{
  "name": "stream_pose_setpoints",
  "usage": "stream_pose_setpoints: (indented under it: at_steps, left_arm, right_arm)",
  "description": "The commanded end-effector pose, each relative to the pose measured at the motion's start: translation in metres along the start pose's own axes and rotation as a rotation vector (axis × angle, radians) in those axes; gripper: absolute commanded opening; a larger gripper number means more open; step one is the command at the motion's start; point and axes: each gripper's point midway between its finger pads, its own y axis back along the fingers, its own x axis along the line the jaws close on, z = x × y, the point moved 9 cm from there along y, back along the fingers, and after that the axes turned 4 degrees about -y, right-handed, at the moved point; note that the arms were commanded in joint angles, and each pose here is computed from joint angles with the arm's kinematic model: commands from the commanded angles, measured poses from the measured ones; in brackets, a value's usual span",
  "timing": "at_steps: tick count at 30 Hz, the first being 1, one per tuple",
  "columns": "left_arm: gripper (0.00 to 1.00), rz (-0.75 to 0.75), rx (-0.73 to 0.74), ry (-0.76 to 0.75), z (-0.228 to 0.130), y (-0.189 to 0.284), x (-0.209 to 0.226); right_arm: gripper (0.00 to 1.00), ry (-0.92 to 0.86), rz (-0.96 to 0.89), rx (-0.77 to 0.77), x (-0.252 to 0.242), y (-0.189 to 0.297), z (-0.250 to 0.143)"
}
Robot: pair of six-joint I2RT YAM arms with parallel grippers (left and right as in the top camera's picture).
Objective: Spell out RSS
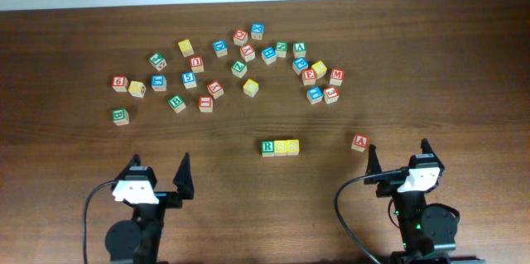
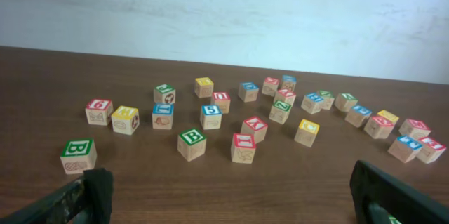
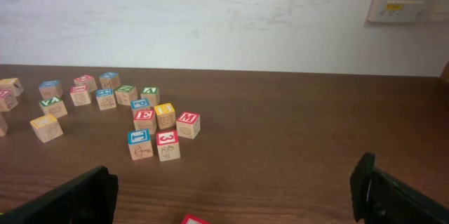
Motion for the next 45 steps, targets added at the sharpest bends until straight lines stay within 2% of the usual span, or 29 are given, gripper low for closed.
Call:
stream_pose_setpoints:
  at_steps: [1,3,5,6,9,18,21,27,45]
  left_arm:
    - [0.99,0.021,-0.004,-0.121,-0.003,-0.001,0.002]
    - [0.99,0.035,-0.026,-0.127,-0.002,-0.001,0.004]
    - [0.99,0.023,-0.159,-0.142,0.015,-0.001,0.002]
    - [0.99,0.04,-0.164,-0.142,0.016,0.0,0.003]
    - [0.99,0.112,-0.018,-0.125,-0.006,-0.002,0.01]
    - [0.99,0.134,-0.014,-0.139,-0.006,-0.002,0.012]
    - [0.99,0.154,-0.019,-0.067,-0.006,-0.002,0.014]
    - [1.0,0.143,-0.015,-0.115,-0.007,-0.002,0.013]
    - [0.99,0.135,-0.016,-0.114,-0.006,-0.002,0.012]
  right_arm:
    - [0.98,-0.005,-0.007,0.003,0.0,0.0,-0.003]
    - [0.98,-0.005,-0.007,0.003,0.0,0.0,-0.003]
    - [0.98,-0.005,-0.007,0.003,0.0,0.0,-0.003]
    - [0.98,-0.005,-0.007,0.003,0.0,0.0,-0.003]
    - [0.98,-0.005,-0.007,0.003,0.0,0.0,-0.003]
    - [0.98,-0.005,-0.007,0.003,0.0,0.0,-0.003]
    - [0.98,-0.005,-0.007,0.003,0.0,0.0,-0.003]
    - [0.98,-0.005,-0.007,0.003,0.0,0.0,-0.003]
    - [0.98,-0.005,-0.007,0.003,0.0,0.0,-0.003]
